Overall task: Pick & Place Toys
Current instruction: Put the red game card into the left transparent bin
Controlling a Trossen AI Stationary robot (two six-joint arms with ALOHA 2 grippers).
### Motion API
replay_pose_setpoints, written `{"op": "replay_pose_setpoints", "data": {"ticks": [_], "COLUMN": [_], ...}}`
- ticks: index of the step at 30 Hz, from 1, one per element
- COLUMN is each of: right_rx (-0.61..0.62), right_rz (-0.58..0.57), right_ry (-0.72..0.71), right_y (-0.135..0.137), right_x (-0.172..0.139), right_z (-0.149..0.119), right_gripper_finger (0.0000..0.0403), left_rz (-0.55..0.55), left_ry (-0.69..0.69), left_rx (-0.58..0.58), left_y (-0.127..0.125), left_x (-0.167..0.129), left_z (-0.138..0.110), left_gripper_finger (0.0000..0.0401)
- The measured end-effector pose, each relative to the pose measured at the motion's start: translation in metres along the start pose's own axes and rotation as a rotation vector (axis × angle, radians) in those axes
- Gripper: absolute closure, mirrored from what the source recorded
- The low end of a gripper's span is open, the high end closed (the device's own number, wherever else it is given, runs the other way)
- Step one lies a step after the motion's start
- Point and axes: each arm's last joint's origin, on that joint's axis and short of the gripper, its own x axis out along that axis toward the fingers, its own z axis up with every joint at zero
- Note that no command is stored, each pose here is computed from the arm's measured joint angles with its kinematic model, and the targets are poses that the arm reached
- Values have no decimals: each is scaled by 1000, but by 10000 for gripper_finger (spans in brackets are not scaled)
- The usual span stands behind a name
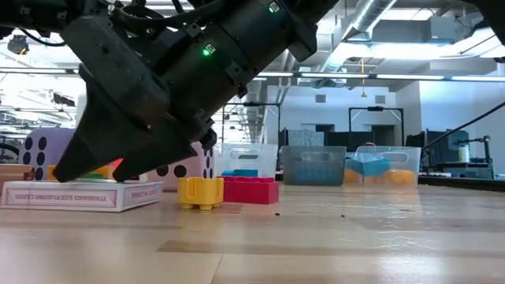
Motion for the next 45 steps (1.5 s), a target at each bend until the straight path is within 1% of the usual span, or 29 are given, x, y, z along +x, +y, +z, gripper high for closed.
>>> {"op": "replay_pose_setpoints", "data": {"ticks": [3, 7, 9, 11, 14, 16, 21, 27, 33, 37, 41, 45], "right_rx": [39, 39, 37, 35, 12, -5, -35, -55, -71, -70, -75, -48], "right_rz": [18, 20, 18, 17, 19, 17, 23, 33, 37, 35, 19, 7], "right_ry": [-17, -9, -3, 1, 3, 1, -17, -43, -70, -64, -26, -9], "right_y": [1, 1, 1, 1, 4, 5, 5, 6, 7, 7, 4, 0], "right_x": [0, 0, 0, 0, 0, 0, 0, 0, 0, 0, 1, 0], "right_z": [1, 1, 0, 0, -1, -1, 0, 2, 4, 4, 1, 1], "right_gripper_finger": [96, 95, 87, 69, 26, 9, 23, 5, 9, 4, 4, 4], "left_rz": [0, 0, 0, 0, 0, 0, 0, 0, 0, 0, 0, 0], "left_ry": [0, 0, 0, 0, 0, 0, 0, 0, 0, 0, 0, 0], "left_rx": [0, 0, 0, 0, 0, 0, 0, 0, 0, 0, 0, 0], "left_y": [0, 0, 0, 0, 0, 0, 0, 0, 0, 0, 0, 0], "left_x": [0, 0, 0, 0, 0, 0, 0, 0, 0, 0, 0, 0], "left_z": [0, 0, 0, 0, 0, 0, 0, 0, 0, 0, 0, 0], "left_gripper_finger": [401, 401, 401, 401, 401, 401, 401, 401, 401, 401, 401, 401]}}
